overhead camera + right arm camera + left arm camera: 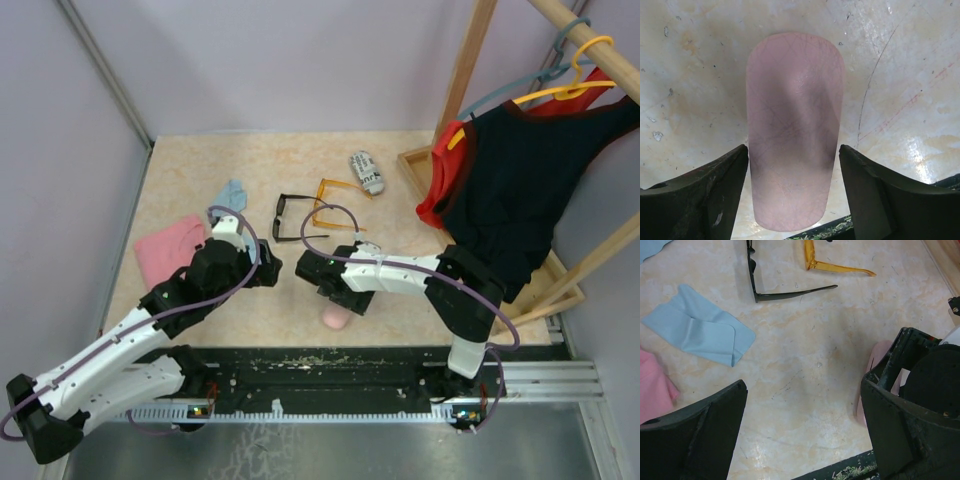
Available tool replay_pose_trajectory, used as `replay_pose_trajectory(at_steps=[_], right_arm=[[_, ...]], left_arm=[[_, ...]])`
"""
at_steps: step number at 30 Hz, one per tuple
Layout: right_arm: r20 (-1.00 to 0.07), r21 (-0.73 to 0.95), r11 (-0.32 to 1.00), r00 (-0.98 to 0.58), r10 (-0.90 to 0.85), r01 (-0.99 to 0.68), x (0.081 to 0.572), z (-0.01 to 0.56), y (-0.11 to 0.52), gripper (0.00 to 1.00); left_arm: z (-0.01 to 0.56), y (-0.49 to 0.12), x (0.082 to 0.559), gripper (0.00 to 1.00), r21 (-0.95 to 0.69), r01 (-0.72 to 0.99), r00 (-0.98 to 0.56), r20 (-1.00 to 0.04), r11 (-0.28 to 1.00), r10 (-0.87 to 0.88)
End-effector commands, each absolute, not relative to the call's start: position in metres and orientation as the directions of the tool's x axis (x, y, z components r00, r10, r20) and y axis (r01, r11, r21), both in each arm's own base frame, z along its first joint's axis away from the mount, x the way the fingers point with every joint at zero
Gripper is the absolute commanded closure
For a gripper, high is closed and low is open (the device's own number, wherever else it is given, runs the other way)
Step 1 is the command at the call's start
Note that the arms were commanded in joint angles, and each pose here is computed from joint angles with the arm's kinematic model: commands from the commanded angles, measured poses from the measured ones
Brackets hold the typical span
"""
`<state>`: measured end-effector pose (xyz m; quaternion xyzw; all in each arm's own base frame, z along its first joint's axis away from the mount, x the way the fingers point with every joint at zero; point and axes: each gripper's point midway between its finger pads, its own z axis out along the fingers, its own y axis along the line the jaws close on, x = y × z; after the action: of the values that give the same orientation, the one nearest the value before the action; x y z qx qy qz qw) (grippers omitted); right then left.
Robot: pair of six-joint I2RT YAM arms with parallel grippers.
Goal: Organize the sunglasses
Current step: Pick up the sunglasses case from the center of the board.
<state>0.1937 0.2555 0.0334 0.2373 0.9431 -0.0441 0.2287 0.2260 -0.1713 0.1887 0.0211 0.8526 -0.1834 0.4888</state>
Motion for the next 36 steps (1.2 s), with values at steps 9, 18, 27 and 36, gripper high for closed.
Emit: replay_pose_trajectory(at_steps=[9,18,27,36], right_arm=[[-0.483,0.039,0.889,-0.77,0.417,0.456,0.197,0.037,0.254,0.42],[-0.603,0.223,0.932,-0.711,0.362,0.286,0.217,0.103,0.253,0.79],[-0.8,0.51,0.779,-0.534,0.273,-0.365,0.225,0.229,0.275,0.99],[-0.976,0.179,0.499,-0.089,0.197,-0.848,0.178,0.348,0.281,1.0]], left_arm=[[0.188,-0.177,0.227,0.0,-0.311,0.227,-0.521,-0.839,0.923,-0.155],[0.203,-0.171,0.227,0.01,-0.342,0.226,-0.468,-0.859,0.912,-0.206],[0.253,-0.174,0.222,0.0,-0.355,0.356,-0.335,-0.912,0.864,-0.237],[0.332,-0.208,0.191,0.01,-0.267,0.697,-0.125,-0.959,0.666,-0.255]])
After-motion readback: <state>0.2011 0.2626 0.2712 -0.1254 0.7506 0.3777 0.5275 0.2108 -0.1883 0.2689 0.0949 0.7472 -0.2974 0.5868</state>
